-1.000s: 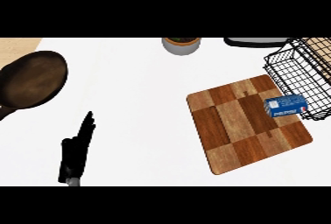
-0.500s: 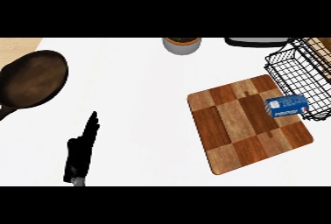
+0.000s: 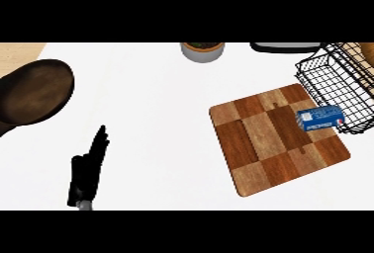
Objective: Pick the croissant from the cutting board and place it in the tiered basket
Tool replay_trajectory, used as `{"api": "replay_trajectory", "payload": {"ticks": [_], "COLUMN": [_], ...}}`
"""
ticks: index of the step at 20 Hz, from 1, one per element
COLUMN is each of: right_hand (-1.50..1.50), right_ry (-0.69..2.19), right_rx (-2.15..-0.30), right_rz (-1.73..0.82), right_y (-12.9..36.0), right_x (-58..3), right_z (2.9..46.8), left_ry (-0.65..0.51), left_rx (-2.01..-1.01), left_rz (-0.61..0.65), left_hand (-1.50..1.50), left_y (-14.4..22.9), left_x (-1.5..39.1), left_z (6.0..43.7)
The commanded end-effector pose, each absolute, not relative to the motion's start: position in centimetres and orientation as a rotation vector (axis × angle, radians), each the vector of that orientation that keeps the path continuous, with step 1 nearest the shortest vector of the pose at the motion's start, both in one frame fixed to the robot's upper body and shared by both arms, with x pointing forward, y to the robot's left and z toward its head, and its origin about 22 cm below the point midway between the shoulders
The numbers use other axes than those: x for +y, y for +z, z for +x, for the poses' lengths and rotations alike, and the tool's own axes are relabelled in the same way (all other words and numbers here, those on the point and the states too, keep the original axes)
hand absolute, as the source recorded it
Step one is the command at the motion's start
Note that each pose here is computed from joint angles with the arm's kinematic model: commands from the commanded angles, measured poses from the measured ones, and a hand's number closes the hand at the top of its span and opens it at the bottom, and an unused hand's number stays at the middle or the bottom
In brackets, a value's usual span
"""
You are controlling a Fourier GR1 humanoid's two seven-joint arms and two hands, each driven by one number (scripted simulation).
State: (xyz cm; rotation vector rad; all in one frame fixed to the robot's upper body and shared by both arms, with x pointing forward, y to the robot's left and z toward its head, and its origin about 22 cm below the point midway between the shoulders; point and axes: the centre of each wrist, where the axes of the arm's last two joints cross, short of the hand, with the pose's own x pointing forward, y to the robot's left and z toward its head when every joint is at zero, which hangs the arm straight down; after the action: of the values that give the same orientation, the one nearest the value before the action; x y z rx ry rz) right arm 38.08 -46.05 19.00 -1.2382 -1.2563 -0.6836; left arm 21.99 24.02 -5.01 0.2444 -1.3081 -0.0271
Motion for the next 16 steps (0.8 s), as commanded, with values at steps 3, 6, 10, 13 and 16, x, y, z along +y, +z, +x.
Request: {"api": "replay_trajectory", "payload": {"ticks": [3,6,10,13,16], "right_hand": [-1.5,-1.5,-1.5,-1.5,-1.5], "right_ry": [-0.907,-0.972,-1.011,-1.008,-0.973], "right_rx": [-1.212,-1.149,-1.144,-1.158,-1.157], "right_rz": [-1.442,-1.447,-1.426,-1.43,-1.413], "right_y": [20.8,20.4,22.7,21.7,22.0], "right_x": [-49.8,-51.1,-52.8,-53.5,-53.3], "right_z": [34.1,31.2,26.2,21.6,17.3], "left_ry": [0.0,0.013,0.034,0.042,0.059], "left_rx": [-1.283,-1.284,-1.271,-1.26,-1.257], "left_rz": [0.266,0.296,0.293,0.302,0.338], "left_hand": [0.0,0.0,0.0,0.0,0.0], "left_y": [-6.2,-5.1,-5.3,-6.0,-6.3], "left_x": [26.2,25.3,26.4,26.8,27.0], "left_z": [20.5,21.0,20.4,19.4,18.9]}}
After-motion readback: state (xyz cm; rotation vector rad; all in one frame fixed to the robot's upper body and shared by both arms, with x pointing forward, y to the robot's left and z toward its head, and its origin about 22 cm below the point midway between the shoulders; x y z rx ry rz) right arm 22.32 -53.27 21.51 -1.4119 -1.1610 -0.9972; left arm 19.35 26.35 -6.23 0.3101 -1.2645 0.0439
